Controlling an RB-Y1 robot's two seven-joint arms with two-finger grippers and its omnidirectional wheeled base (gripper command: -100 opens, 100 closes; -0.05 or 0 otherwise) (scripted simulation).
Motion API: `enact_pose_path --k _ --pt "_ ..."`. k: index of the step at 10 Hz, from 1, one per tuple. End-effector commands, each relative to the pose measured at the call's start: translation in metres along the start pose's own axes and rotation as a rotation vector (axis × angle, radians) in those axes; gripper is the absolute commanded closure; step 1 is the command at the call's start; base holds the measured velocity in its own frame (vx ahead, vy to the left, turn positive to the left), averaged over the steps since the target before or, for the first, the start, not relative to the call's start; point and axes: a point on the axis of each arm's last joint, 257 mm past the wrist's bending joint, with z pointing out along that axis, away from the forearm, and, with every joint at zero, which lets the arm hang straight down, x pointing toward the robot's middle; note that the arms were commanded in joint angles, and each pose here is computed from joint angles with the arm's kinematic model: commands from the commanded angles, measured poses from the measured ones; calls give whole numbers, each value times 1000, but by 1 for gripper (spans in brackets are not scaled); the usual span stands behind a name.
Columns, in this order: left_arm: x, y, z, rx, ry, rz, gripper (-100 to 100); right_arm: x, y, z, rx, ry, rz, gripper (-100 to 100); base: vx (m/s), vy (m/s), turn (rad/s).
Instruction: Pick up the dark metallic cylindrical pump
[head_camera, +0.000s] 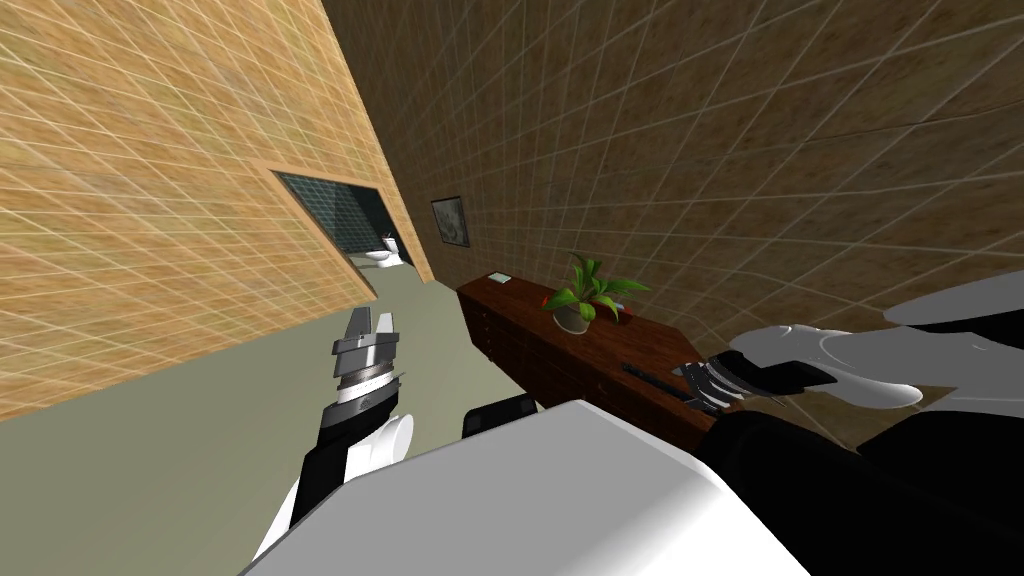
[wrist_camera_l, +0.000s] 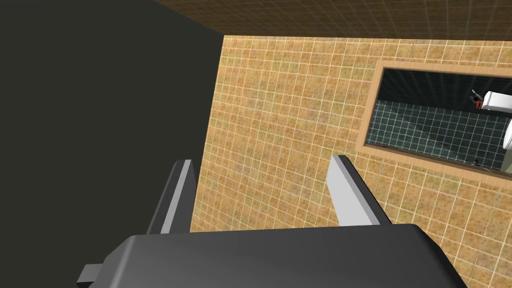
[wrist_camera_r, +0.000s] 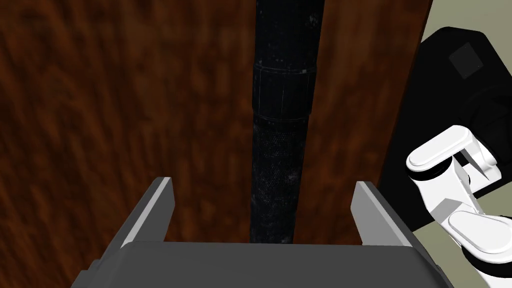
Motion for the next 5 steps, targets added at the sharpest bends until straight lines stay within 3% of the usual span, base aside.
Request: enact_pose_path --k 1,2,3,5 --pt "0 0 0 0 0 0 0 0 0 0 0 0 0 -100 4 -13 -6" --pt "0 0 0 0 0 0 0 0 0 0 -2 0 2 0 4 -5 3" --pt "0 0 0 0 0 0 0 7 8 7 -1 1 12 -100 13 -8 80" --pt "0 0 0 0 0 0 0 17 18 16 -1 1 25 -100 26 -13 80"
